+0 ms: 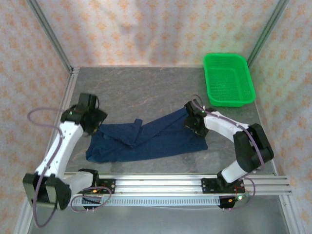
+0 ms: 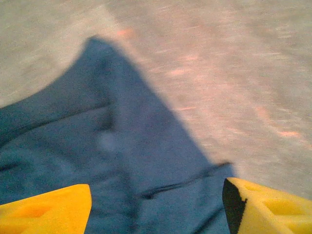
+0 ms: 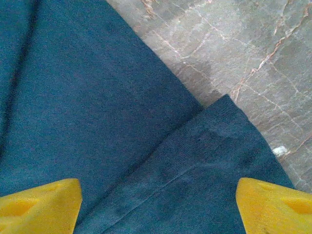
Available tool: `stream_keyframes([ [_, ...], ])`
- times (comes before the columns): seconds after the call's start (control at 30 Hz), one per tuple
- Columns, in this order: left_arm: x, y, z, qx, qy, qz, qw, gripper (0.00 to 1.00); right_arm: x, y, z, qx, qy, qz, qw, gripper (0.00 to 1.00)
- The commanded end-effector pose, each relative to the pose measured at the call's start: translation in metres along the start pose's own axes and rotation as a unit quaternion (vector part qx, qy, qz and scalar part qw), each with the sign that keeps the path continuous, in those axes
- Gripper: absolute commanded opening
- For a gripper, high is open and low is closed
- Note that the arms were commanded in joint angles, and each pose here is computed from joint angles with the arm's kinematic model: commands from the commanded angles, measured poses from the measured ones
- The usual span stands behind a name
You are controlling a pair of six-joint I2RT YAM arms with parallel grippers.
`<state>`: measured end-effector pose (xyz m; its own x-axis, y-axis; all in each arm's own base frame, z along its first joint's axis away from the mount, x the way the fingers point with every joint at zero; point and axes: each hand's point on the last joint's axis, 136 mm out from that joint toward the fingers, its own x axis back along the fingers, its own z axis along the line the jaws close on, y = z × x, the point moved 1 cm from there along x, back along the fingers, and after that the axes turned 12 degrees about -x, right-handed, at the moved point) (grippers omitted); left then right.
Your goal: Fold and stack the t-shirts
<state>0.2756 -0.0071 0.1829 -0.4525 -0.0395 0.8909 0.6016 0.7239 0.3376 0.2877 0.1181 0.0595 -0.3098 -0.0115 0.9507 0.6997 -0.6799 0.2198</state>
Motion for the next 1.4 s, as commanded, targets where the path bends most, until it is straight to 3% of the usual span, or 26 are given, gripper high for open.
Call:
stream_keyframes([
  [0.0, -0.02, 0.005, -0.055, -0.167, -0.037, 0.052, 0.984, 0.73, 0.027, 0.009, 0.024, 0.043, 0.061, -0.01, 0.997, 0.89],
  [0.13, -0.065, -0.011, -0.079, -0.293, -0.029, 0.151, 0.944, 0.7, 0.05, 0.003, 0.042, 0.1, 0.122, 0.003, 0.987, 0.94],
  [0.27, -0.098, -0.03, -0.092, -0.348, -0.036, 0.211, 0.913, 0.64, 0.066, -0.004, 0.048, 0.126, 0.161, 0.019, 0.979, 0.94],
  [0.4, -0.128, -0.048, -0.106, -0.382, -0.031, 0.237, 0.893, 0.56, 0.07, -0.01, 0.048, 0.128, 0.176, 0.03, 0.975, 0.94],
  [0.63, -0.159, -0.069, -0.109, -0.39, -0.015, 0.27, 0.881, 0.43, 0.073, -0.011, 0.044, 0.123, 0.178, 0.028, 0.976, 0.94],
  [0.9, -0.172, -0.08, -0.114, -0.395, -0.027, 0.264, 0.88, 0.42, 0.074, -0.013, 0.042, 0.113, 0.189, 0.028, 0.975, 0.94],
  [1.2, -0.194, -0.101, -0.125, -0.429, -0.007, 0.284, 0.858, 0.36, 0.075, -0.014, 0.042, 0.11, 0.195, 0.03, 0.974, 0.93],
  [1.27, -0.197, -0.104, -0.125, -0.434, -0.004, 0.287, 0.854, 0.29, 0.076, -0.014, 0.041, 0.109, 0.195, 0.028, 0.974, 0.93],
  [1.37, -0.194, -0.102, -0.134, -0.435, -0.014, 0.279, 0.856, 0.1, 0.077, -0.015, 0.04, 0.107, 0.196, 0.027, 0.974, 0.93],
])
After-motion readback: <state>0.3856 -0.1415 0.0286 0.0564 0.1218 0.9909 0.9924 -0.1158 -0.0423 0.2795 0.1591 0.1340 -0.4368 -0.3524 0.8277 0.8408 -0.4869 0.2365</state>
